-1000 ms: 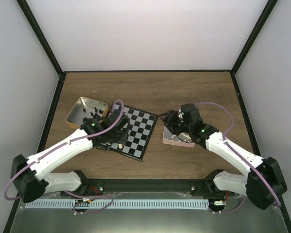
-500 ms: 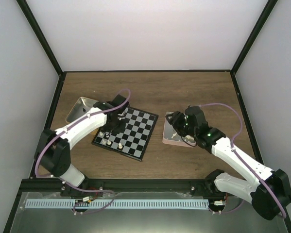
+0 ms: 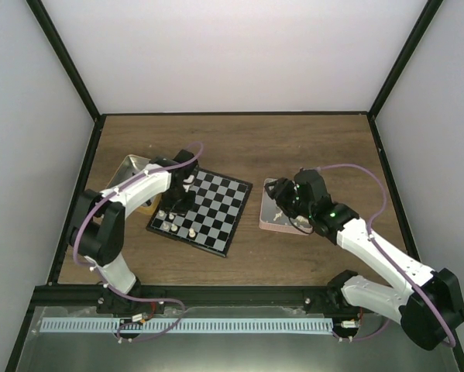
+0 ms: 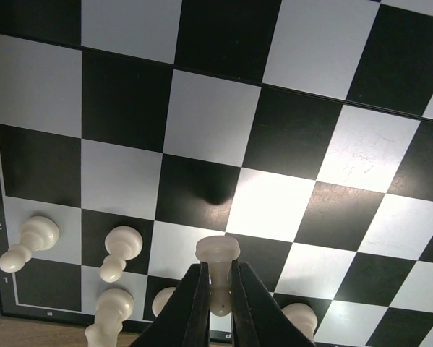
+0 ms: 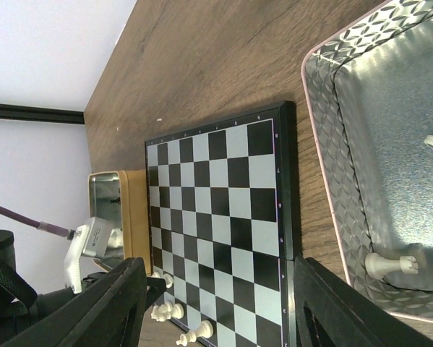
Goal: Set up the chess pieces on the board
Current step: Place the chess piece on the chessboard.
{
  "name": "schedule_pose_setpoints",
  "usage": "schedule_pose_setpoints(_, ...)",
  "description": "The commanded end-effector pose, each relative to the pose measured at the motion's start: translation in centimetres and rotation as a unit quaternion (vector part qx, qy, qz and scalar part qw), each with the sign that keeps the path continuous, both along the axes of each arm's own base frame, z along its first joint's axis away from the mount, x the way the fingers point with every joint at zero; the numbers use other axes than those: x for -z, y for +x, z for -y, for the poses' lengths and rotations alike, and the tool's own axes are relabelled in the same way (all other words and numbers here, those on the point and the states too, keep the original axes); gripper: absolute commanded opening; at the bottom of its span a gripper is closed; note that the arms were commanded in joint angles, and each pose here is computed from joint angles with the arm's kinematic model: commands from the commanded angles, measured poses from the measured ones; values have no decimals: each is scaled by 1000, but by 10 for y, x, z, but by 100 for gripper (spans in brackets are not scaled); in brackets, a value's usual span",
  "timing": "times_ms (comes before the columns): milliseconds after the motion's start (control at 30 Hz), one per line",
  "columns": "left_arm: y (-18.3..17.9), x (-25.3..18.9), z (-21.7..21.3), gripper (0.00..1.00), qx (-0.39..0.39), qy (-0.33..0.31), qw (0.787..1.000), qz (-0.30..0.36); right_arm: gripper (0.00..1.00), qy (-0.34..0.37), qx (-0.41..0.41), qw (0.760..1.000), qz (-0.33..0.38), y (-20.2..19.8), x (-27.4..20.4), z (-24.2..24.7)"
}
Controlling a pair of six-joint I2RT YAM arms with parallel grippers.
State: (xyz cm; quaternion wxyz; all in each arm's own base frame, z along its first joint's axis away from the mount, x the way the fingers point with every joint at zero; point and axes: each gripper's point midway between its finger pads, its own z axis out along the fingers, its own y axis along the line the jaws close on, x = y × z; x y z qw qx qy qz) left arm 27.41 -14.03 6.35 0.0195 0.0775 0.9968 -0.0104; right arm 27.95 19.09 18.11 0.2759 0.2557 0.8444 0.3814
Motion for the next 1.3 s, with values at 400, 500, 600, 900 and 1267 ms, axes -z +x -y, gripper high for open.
schedule_pose_setpoints(400,-16,23,-25,9,1,42,998,-44,58,-17,9,1000,-4,4,10,5)
schedule_pose_setpoints(500,-15,20,-26,10,-4,34,999,-41,58,-18,9,1000,-4,3,10,5)
schedule_pose_setpoints(600,-14,19,-26,11,-6,30,999,-40,58,-18,10,1000,-5,3,10,6)
schedule_pose_setpoints(900,-16,19,-20,11,-1,10,999,-45,58,-16,10,1000,-5,3,10,5)
schedule_pose_setpoints(1267,-23,20,-23,12,-5,13,999,-49,58,-16,9,1000,-5,2,11,5)
